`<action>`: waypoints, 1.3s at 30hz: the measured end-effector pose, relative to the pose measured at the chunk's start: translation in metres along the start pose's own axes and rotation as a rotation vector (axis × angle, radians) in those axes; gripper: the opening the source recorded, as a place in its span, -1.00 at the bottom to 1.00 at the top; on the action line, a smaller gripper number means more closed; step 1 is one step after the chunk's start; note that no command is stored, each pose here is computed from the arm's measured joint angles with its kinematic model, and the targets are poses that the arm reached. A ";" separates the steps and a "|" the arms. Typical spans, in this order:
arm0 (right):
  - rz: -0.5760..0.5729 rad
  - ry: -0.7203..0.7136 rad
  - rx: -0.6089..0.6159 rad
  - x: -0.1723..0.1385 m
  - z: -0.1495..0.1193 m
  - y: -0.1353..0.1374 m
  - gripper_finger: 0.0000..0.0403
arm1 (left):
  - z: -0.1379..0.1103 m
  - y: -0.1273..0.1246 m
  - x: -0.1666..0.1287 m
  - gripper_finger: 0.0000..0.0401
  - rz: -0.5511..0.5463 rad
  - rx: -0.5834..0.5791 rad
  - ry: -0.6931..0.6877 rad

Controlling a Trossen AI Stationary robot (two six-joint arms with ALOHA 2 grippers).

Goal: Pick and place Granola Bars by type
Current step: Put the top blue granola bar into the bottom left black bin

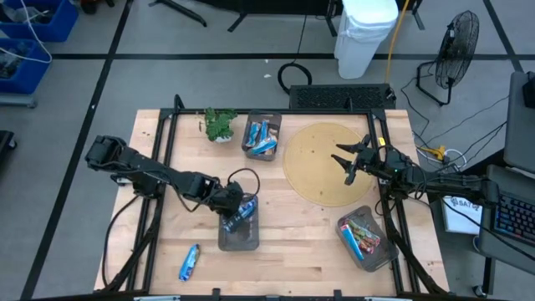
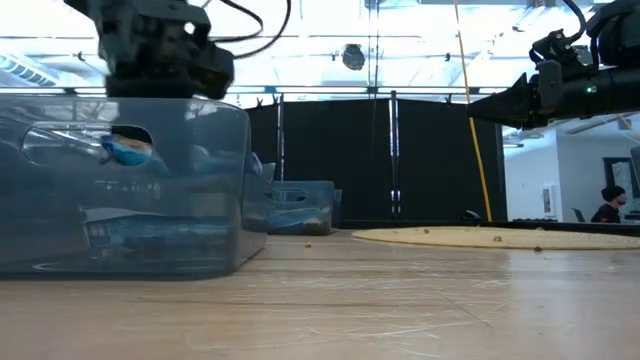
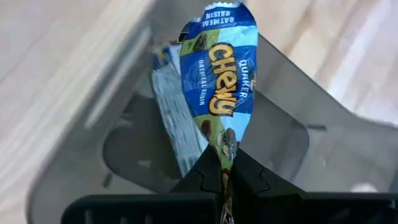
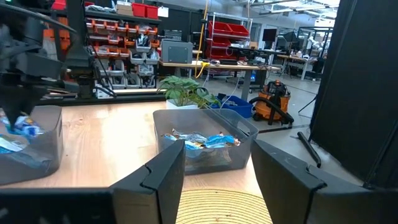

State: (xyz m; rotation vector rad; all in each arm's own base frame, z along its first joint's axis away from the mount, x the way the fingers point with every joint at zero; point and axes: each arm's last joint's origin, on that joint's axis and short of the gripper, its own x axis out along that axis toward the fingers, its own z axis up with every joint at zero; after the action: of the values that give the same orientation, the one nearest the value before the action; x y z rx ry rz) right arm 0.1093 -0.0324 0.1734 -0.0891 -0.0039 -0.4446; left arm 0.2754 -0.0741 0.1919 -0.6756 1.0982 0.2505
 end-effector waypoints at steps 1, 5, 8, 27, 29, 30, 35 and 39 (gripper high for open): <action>0.000 0.000 0.000 0.000 0.000 0.000 -0.11 | -0.004 -0.003 -0.002 -0.96 0.001 0.011 -0.008; 0.000 0.000 0.000 0.000 0.000 0.000 -0.11 | -0.013 -0.015 -0.012 -0.96 0.030 0.029 -0.039; 0.000 0.000 0.000 0.000 0.000 0.000 -0.12 | -0.018 -0.028 -0.022 -0.96 0.066 0.069 -0.072; 0.000 0.000 0.000 0.000 0.000 0.000 -0.11 | -0.008 -0.042 -0.029 -0.96 0.136 0.361 -0.130; 0.000 0.000 0.000 0.000 0.000 0.000 -0.11 | -0.006 -0.039 -0.018 -0.96 0.140 0.348 -0.074; -0.001 0.000 0.000 0.000 0.000 0.000 -0.11 | -0.005 -0.037 -0.012 -0.96 0.143 0.344 -0.045; 0.000 0.000 0.000 0.000 0.000 0.000 -0.12 | -0.003 -0.031 0.011 -0.96 0.153 0.320 0.063; -0.001 -0.001 0.000 0.000 0.000 0.000 -0.11 | 0.000 -0.027 0.017 -0.93 0.158 0.305 0.086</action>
State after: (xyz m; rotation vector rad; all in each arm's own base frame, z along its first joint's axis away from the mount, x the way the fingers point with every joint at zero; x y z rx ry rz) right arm 0.1092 -0.0324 0.1734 -0.0891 -0.0047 -0.4452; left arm 0.2967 -0.0976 0.1873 -0.3304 1.2436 0.1848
